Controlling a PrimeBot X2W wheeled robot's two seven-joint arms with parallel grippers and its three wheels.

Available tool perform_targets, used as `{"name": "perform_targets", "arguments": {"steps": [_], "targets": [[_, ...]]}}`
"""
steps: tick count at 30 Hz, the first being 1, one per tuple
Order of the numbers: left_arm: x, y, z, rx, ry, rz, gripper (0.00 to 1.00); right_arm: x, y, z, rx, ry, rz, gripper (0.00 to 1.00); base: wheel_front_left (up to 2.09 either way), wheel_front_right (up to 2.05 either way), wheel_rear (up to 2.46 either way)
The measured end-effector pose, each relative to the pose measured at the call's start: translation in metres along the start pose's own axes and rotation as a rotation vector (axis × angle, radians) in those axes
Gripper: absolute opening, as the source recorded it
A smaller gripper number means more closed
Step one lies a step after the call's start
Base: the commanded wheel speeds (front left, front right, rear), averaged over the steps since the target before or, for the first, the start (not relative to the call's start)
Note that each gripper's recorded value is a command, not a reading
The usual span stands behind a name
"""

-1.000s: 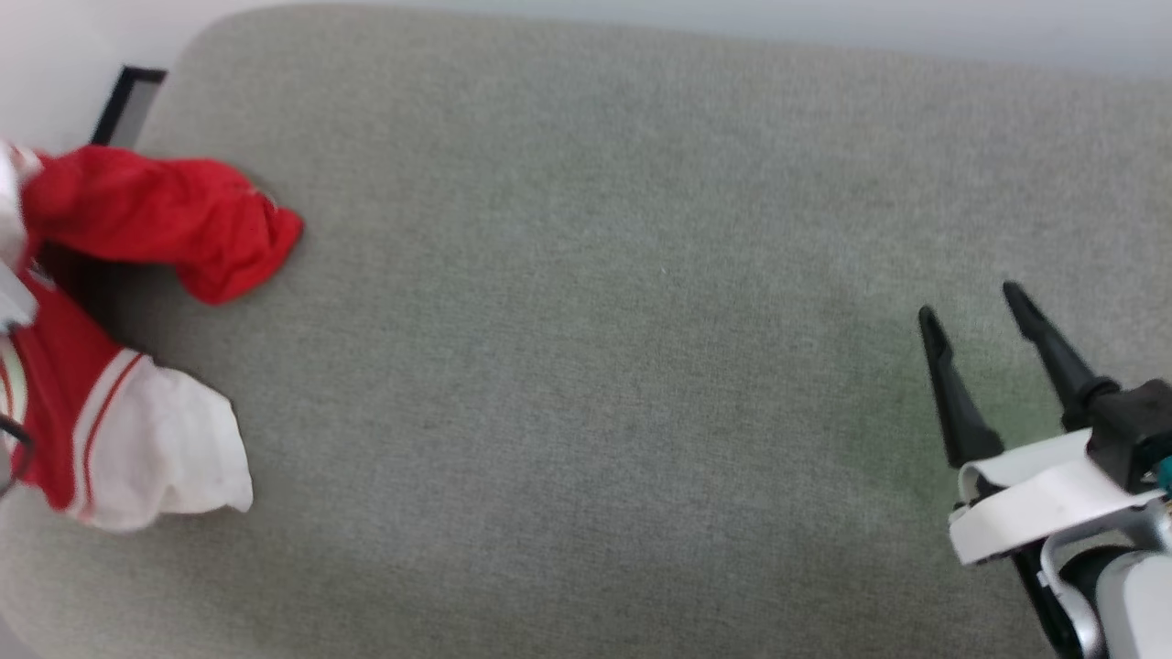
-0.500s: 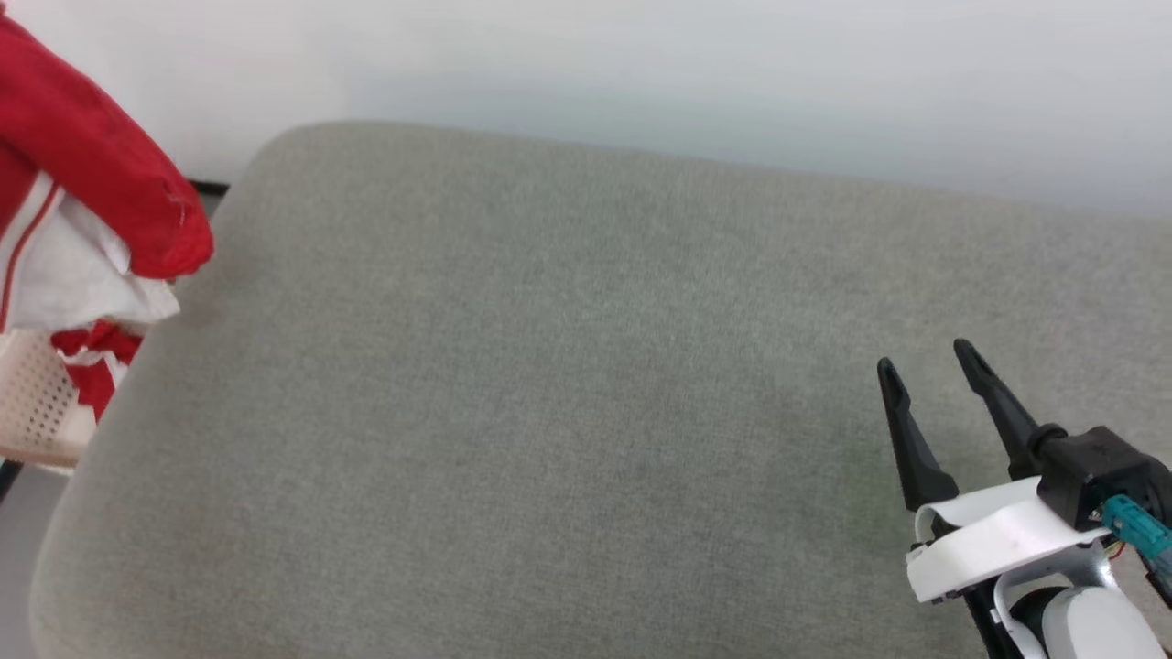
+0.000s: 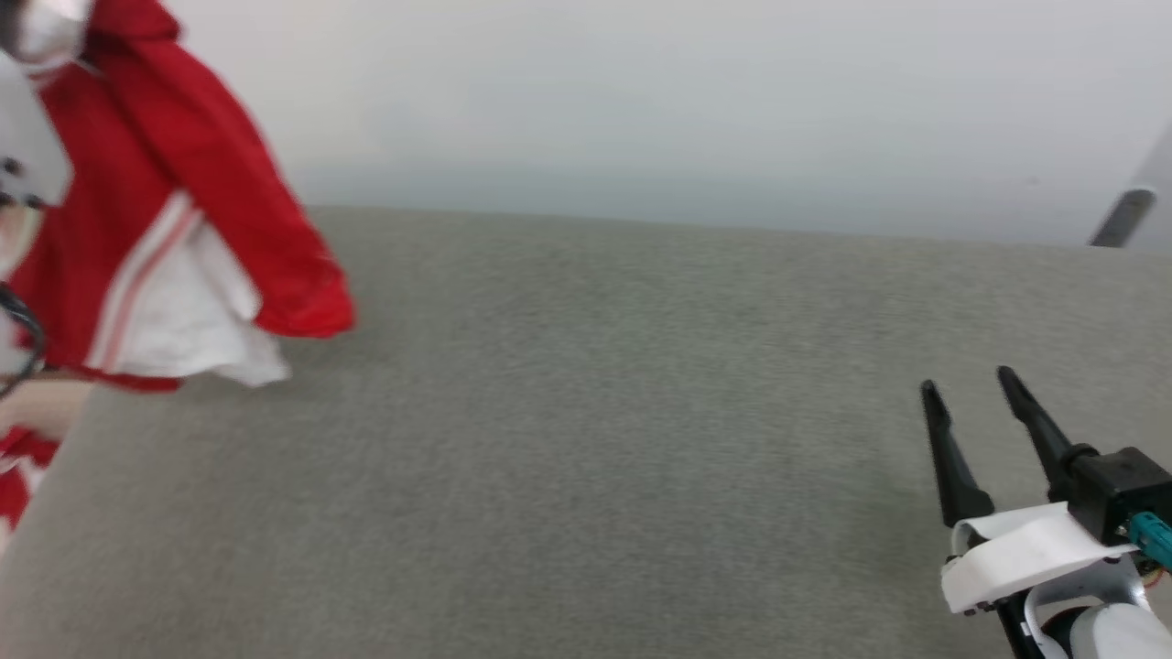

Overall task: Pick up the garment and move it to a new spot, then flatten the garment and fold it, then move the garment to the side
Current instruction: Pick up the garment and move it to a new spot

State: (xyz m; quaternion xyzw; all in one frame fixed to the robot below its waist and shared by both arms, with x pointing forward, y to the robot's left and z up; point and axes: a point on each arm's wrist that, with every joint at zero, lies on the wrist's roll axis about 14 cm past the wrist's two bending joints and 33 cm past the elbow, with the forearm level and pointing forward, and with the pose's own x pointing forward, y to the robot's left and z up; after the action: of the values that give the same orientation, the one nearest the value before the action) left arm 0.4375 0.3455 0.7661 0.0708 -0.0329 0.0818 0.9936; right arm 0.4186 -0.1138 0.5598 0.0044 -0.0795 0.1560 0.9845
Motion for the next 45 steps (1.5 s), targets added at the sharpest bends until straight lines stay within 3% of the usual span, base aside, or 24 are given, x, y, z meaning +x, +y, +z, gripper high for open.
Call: {"name": "perform_targets", "arguments": {"steps": [14, 19, 25, 33, 45], "targets": [[-0.001, -0.182, 0.015, -0.045, -0.006, -0.415, 0.0, -0.073, -0.098, 0.0, -0.07, 0.028, -0.313, 1.0, 0.0, 0.0, 0.0], [-0.008, -0.245, -0.001, -0.058, 0.037, -0.565, 0.0, -0.092, -0.114, -0.006, -0.062, 0.043, -0.387, 1.0, 0.0, 0.0, 0.0], [-0.019, -0.301, -0.054, -0.065, 0.18, -0.697, 0.0, -0.1, -0.119, -0.024, -0.034, 0.08, -0.429, 1.0, 0.0, 0.0, 0.0], [-0.034, -0.341, -0.138, -0.07, 0.412, -0.799, 0.0, -0.097, -0.12, -0.042, -0.001, 0.111, -0.447, 1.0, 0.0, 0.0, 0.0], [-0.044, -0.344, -0.245, -0.05, 0.702, -0.802, 0.0, -0.091, -0.113, -0.063, 0.035, 0.151, -0.439, 1.0, 0.0, 0.0, 0.0]]}}
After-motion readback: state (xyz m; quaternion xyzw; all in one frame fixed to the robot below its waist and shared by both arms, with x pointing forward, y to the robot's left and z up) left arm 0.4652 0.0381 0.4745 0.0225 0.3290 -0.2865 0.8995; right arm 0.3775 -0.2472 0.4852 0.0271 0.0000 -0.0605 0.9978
